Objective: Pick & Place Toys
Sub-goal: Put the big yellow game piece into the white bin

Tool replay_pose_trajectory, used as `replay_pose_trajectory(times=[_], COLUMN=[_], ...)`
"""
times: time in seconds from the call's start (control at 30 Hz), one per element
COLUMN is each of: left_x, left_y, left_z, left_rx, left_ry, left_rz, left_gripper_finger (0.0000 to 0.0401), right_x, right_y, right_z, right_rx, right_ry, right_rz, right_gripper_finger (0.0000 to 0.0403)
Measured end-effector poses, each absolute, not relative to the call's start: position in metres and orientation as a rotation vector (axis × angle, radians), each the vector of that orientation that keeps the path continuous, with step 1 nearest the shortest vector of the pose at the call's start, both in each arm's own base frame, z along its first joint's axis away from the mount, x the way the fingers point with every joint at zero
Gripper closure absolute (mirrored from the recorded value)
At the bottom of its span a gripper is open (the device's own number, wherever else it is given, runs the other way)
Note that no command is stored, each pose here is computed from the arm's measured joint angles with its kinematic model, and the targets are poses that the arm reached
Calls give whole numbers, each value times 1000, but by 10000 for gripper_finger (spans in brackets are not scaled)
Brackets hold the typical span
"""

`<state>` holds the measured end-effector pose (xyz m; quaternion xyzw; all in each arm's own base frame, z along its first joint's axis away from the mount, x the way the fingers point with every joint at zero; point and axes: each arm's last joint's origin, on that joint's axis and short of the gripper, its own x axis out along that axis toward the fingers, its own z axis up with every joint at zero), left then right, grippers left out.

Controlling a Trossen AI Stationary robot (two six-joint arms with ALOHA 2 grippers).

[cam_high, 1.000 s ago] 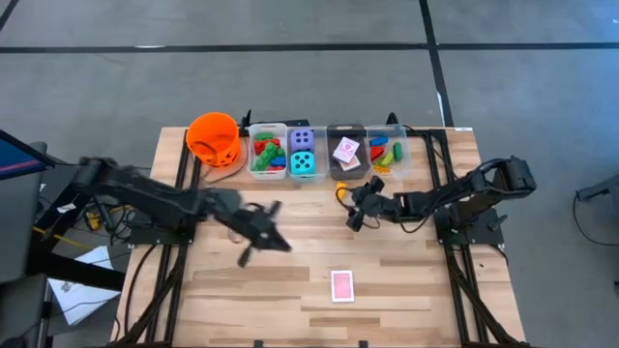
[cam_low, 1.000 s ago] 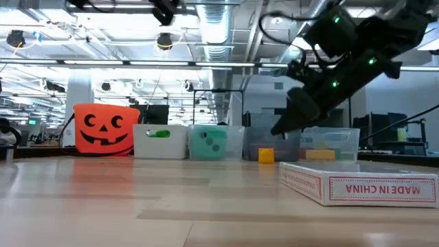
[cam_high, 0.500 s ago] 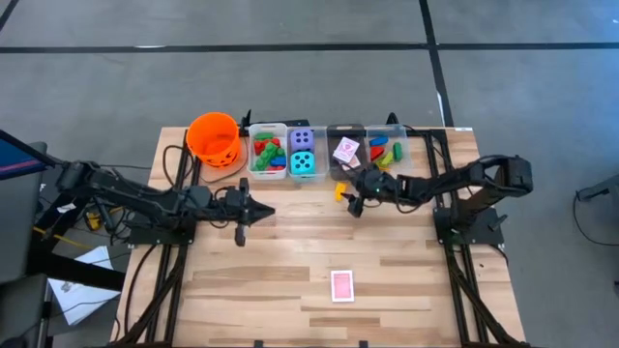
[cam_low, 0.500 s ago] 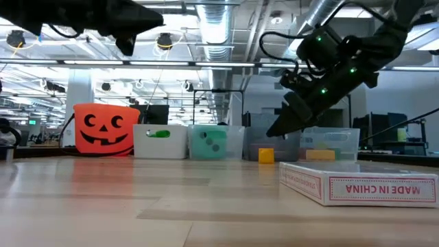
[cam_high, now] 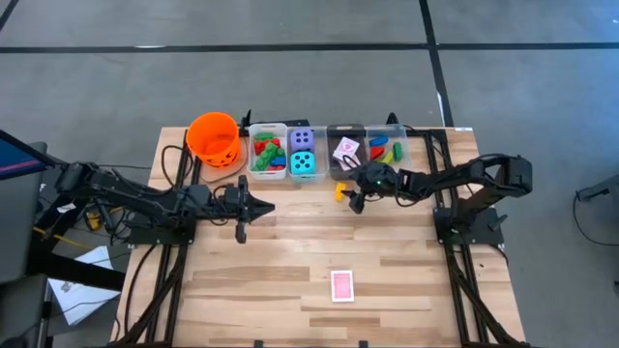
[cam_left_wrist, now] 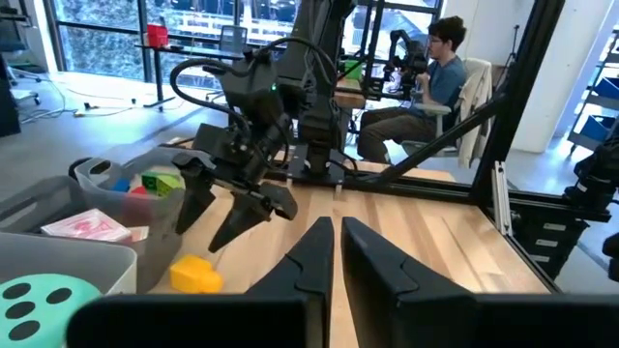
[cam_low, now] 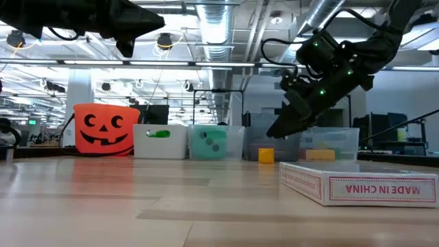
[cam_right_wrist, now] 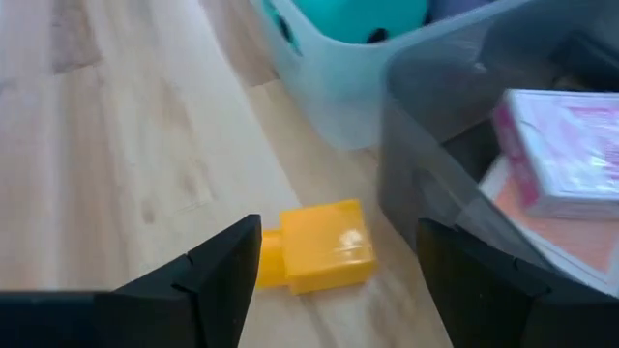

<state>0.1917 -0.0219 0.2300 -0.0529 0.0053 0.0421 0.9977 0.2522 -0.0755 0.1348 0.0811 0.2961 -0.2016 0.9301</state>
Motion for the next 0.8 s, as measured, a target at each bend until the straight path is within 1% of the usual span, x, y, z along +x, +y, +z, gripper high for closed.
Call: replay_pose_trajectory(times=[0.07,0.47,0.8], left_x=[192,192,192], left_y=[-22,-22,-22], left_z=[230,230,230], left_rx=[-106,-109,-110], left_ry=[11,11,11], left_rz=[84,84,84], left_gripper_finger=[384,385,385], right_x=[253,252,257], right_y=[-75,-72,-46], right_z=[136,133,131], right_rx=[179,120,92], right_ry=[600,640,659], right_rz=[-381,-348,-249], right_gripper_finger=[135,135,135])
